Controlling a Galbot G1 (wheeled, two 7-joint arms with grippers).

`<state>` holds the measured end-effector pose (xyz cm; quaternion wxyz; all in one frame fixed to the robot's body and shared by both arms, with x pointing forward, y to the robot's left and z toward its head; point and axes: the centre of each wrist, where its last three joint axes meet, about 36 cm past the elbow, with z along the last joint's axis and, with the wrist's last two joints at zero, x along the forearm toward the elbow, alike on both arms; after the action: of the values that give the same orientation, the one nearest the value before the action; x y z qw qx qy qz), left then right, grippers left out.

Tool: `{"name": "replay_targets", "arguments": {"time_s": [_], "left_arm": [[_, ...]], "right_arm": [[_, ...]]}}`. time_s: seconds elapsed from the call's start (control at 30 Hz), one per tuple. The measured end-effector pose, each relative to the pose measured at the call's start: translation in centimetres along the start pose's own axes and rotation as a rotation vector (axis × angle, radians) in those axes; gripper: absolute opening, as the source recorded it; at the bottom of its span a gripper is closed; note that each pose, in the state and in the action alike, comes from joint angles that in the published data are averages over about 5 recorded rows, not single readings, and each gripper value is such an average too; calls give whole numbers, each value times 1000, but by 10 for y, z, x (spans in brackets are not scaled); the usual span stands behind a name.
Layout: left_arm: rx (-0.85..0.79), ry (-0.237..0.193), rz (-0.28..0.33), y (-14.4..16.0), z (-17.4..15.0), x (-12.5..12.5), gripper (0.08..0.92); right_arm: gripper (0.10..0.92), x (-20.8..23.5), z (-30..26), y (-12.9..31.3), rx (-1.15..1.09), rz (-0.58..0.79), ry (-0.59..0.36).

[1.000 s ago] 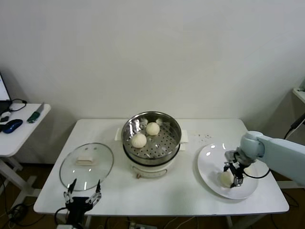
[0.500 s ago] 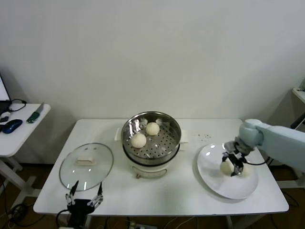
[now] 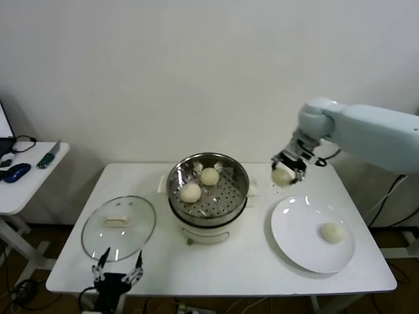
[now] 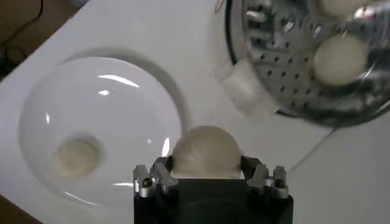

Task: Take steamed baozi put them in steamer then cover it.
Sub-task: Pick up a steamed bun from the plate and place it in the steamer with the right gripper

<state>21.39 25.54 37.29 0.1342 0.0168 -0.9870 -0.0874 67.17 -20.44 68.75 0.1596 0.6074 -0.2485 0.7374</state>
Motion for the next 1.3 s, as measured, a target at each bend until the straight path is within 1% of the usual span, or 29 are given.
{"name": "replay_targets", "arguments": {"time_s": [0.13,0.27,0.4,0.57,0.87,1.3], "left_arm": [[3,-2,-6,4,1,-1,823],[13,-2,-7,4,4,1,823],[24,1,-12,5,5,5,823],[31,1,-20,8,5,8,823],[45,-4,-28,12,3,8,823],[59,13,-38,13,12,6,823]], "right_arm": [[728,10,-28,-42,171,7,10],[729,10,-56,-77,322,-1,22],[729,-3,-82,-104,447,-24,26],[729,-25,-112,-127,558,-53,18],[734,-66,-153,-144,669,-91,-23],[755,-91,-171,-144,704,-147,-49]]}}
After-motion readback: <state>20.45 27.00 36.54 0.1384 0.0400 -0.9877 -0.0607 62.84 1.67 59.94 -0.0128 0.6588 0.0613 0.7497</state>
